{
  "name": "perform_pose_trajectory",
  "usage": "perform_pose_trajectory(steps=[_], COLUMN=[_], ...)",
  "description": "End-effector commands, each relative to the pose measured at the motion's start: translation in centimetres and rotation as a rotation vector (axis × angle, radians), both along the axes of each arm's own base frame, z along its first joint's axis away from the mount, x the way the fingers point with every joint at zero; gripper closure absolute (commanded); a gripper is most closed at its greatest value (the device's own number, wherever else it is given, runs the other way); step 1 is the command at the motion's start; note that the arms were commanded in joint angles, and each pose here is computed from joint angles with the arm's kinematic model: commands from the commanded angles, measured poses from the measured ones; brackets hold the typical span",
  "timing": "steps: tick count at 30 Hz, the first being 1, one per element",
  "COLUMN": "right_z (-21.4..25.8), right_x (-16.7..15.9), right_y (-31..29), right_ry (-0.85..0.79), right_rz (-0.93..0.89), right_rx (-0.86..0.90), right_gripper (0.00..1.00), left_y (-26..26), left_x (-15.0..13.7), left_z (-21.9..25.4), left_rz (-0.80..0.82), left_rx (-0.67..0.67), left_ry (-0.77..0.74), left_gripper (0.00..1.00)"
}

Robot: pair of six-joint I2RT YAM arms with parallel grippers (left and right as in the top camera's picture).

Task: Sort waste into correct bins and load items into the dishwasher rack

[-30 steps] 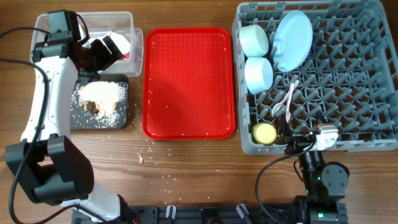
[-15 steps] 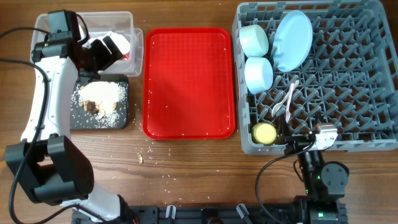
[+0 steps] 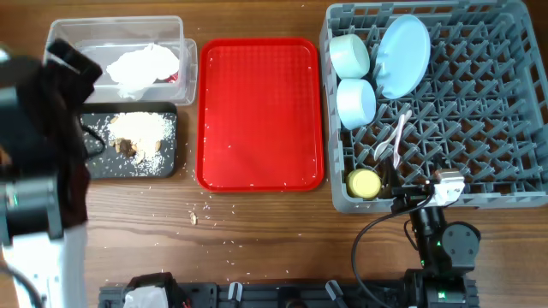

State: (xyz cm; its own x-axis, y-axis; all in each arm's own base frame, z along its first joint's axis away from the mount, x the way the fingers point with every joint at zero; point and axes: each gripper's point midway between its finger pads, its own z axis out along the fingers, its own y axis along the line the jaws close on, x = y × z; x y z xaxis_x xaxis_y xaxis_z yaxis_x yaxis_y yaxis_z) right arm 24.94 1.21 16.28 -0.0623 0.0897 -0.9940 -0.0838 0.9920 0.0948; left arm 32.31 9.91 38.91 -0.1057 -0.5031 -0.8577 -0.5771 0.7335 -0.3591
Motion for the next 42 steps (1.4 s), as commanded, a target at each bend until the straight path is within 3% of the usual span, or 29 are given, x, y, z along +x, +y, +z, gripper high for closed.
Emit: perform_pose_trajectory(steps=[1, 9, 16, 21, 33, 42], right_z=[0.0, 0.0, 0.0, 0.0, 0.0, 0.0], right_x=[0.0, 0.0, 0.0, 0.0, 0.0, 0.0], right_y=[-0.2, -0.2, -0.2, -0.2, -0.2, -0.2], right_ry=[-0.002, -0.002, -0.002, -0.002, -0.002, -0.002], right_rz=[-0.006, -0.006, -0.006, -0.006, -0.006, -0.006], right_rx=[-0.01, -0.009, -0.01, -0.01, -0.01, -0.01], right_gripper=[0.0, 0.0, 0.0, 0.0, 0.0, 0.0], left_y=[-2.2, -4.4, -4.9, -6.1, -6.0, -6.9], left_x=[-1.4, -8.7, -10.7, -9.9, -8.2, -7.9], left_z=[-2.2, -10.2, -11.0, -11.6, -18.3, -23.1], left_rz=[-0.178, -0.226, -0.239, -0.316, -0.338, -0.41], left_rx=[0.137, 0.173, 0.207, 0.334, 0.298, 0.233], left_ry=[-0.037, -0.434, -0.566, -0.561, -0.428, -0.248], left_gripper=[0.0, 0.0, 0.0, 0.0, 0.0, 0.0])
